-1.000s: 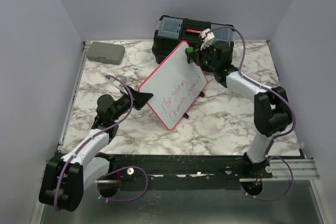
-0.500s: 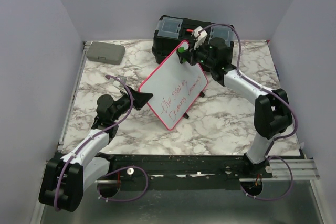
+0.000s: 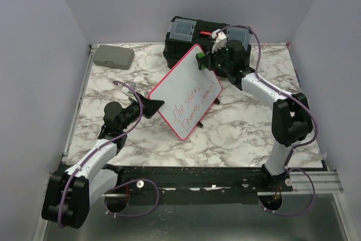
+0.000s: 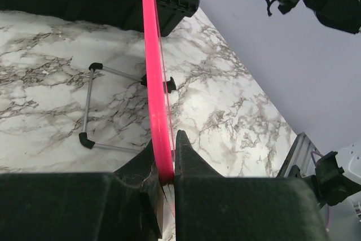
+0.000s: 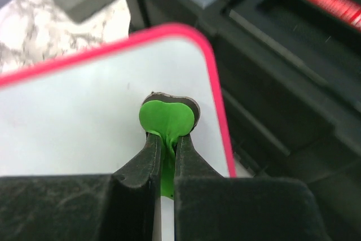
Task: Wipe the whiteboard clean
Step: Erase the whiteboard at the whiteboard stand.
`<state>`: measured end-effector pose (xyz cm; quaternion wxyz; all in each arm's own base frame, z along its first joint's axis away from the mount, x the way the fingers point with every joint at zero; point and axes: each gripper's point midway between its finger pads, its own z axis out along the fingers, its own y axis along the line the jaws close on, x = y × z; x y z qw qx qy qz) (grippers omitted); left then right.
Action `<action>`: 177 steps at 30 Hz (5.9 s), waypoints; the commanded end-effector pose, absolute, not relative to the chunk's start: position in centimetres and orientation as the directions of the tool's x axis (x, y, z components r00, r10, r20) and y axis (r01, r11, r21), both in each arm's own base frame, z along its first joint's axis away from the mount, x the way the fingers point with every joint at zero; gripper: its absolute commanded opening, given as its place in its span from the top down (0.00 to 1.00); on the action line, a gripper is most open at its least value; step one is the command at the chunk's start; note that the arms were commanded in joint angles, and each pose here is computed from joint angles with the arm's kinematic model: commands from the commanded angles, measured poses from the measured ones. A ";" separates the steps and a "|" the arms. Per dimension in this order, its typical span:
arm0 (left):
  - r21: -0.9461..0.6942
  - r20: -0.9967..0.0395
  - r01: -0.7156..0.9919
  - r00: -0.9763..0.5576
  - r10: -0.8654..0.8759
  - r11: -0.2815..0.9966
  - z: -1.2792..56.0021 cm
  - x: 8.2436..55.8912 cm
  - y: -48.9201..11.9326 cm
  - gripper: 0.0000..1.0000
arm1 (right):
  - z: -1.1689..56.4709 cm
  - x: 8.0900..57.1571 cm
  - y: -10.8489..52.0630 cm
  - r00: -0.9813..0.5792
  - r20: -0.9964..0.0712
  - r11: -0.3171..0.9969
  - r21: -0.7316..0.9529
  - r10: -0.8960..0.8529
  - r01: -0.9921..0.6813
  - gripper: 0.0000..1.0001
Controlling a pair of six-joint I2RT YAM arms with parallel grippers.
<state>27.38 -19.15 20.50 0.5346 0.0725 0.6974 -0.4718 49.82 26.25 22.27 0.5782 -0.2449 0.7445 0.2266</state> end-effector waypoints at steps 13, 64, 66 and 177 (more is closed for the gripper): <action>-0.529 -0.849 0.731 -0.460 -0.262 0.430 19.7 24.1 -21.5 1.00 | 24.4 44.0 30.8 -0.113 -0.986 0.671 0.002 -0.121 -0.741 0.99; -0.688 -0.726 0.491 -0.481 -0.491 0.535 19.9 26.0 -18.9 1.00 | 16.6 24.5 35.4 0.017 -0.941 0.245 -0.105 -0.337 -0.964 0.99; -0.689 -0.724 0.487 -0.484 -0.491 0.537 19.9 26.1 -19.0 1.00 | 15.6 23.9 35.5 0.027 -0.936 0.243 -0.118 -0.350 -0.963 0.99; -0.679 -0.734 0.491 -0.472 -0.489 0.545 19.3 26.3 -18.8 1.00 | 9.1 20.9 35.6 0.190 -0.866 0.027 -0.228 -0.463 -0.973 0.99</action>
